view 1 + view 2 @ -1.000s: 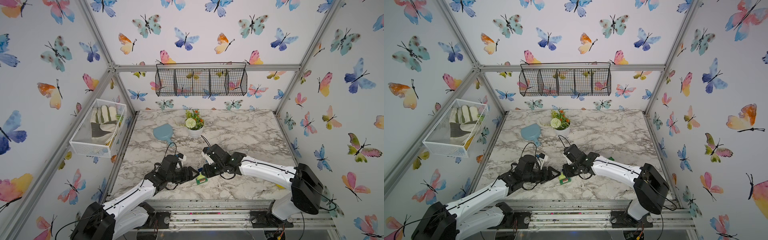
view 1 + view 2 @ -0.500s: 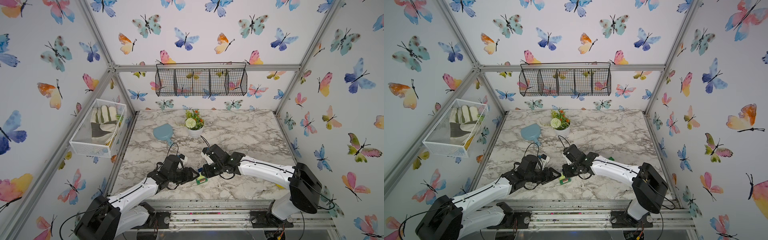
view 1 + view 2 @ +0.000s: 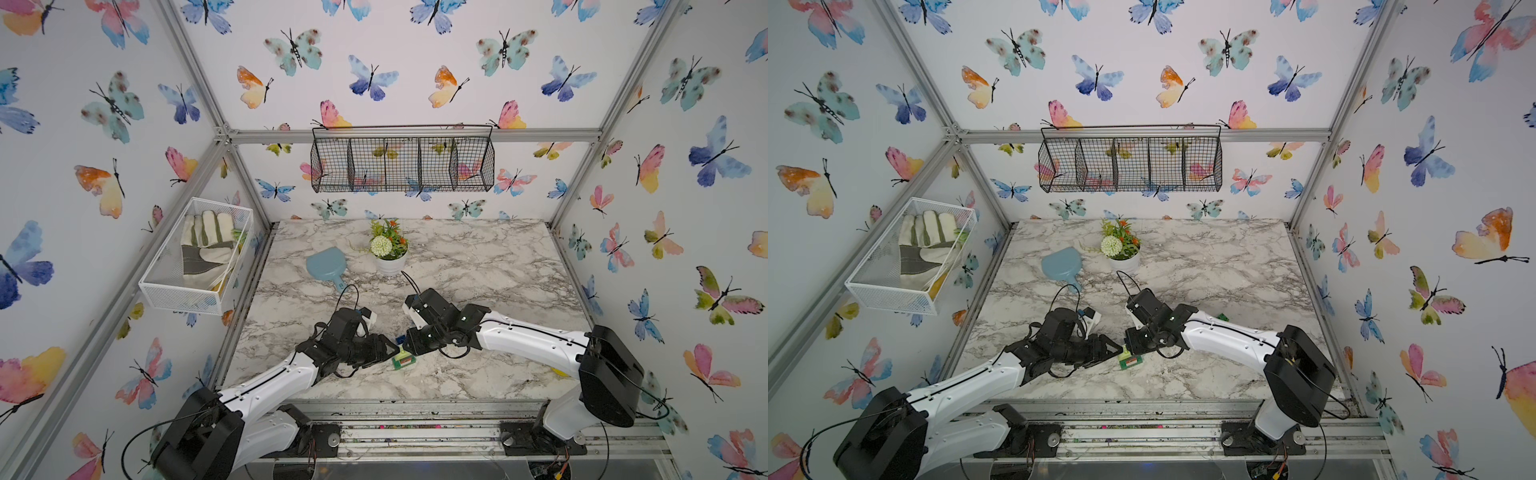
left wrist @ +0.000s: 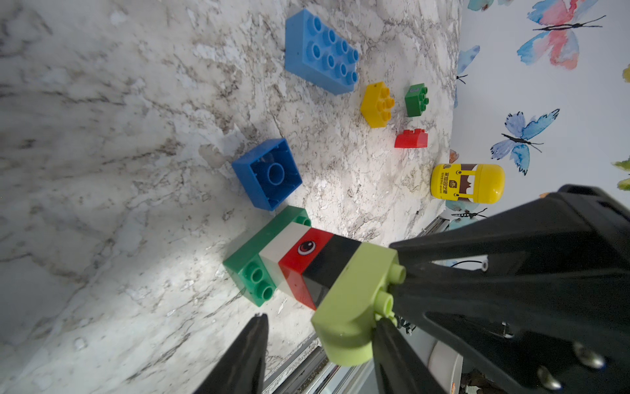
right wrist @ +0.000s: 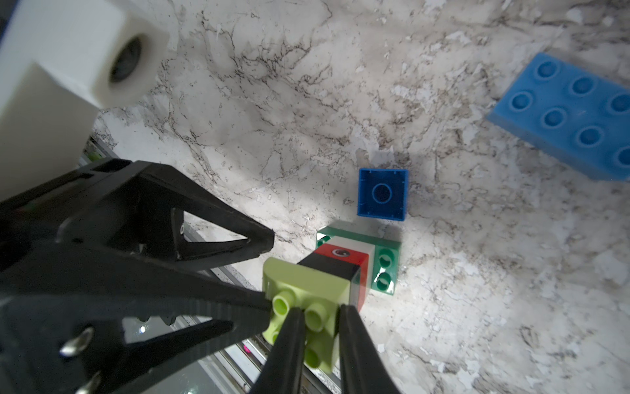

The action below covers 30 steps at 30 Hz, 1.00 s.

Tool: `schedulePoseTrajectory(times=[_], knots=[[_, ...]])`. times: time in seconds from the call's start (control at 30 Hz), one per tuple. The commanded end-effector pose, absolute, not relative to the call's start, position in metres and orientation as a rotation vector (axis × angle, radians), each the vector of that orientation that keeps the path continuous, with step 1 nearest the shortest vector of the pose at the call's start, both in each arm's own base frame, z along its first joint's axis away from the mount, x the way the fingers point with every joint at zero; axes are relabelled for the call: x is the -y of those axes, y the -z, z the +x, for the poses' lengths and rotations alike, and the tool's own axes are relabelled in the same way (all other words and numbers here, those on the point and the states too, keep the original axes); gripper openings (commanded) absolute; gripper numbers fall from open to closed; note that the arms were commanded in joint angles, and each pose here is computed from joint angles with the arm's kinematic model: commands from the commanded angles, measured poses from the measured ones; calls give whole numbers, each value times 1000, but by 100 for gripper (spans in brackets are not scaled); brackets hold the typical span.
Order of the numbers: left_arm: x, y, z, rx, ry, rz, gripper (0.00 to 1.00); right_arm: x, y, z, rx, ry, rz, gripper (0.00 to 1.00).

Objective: Assemble the number 1 with lego
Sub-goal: Assemble the lego brick with the lego brick.

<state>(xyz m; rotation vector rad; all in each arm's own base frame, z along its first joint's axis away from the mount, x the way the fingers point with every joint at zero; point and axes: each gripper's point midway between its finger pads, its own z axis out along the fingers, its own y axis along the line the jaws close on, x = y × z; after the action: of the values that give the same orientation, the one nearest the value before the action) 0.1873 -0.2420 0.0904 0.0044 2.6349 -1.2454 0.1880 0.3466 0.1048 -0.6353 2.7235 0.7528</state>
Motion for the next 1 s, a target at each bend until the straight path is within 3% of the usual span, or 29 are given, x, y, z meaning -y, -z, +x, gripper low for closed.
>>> schedulePoseTrajectory(times=[0.0, 0.17, 0.33, 0.73, 0.97], knots=[[236, -83, 184, -2681, 1176, 3, 61, -337, -98, 187, -2775, -671, -623, 26], [235, -108, 198, -2594, 1138, 20, 76, -343, -142, 210, -2615, -690, -554, 46], [233, -132, 207, -2502, 1136, 12, 82, -338, -172, 216, -2481, -736, -532, 59], [190, -162, 226, -2238, 1045, -248, 80, -285, -158, 188, -1886, -752, -794, 55], [171, -159, 227, -2138, 1042, -379, 80, -295, -116, 168, -1891, -761, -963, 57]])
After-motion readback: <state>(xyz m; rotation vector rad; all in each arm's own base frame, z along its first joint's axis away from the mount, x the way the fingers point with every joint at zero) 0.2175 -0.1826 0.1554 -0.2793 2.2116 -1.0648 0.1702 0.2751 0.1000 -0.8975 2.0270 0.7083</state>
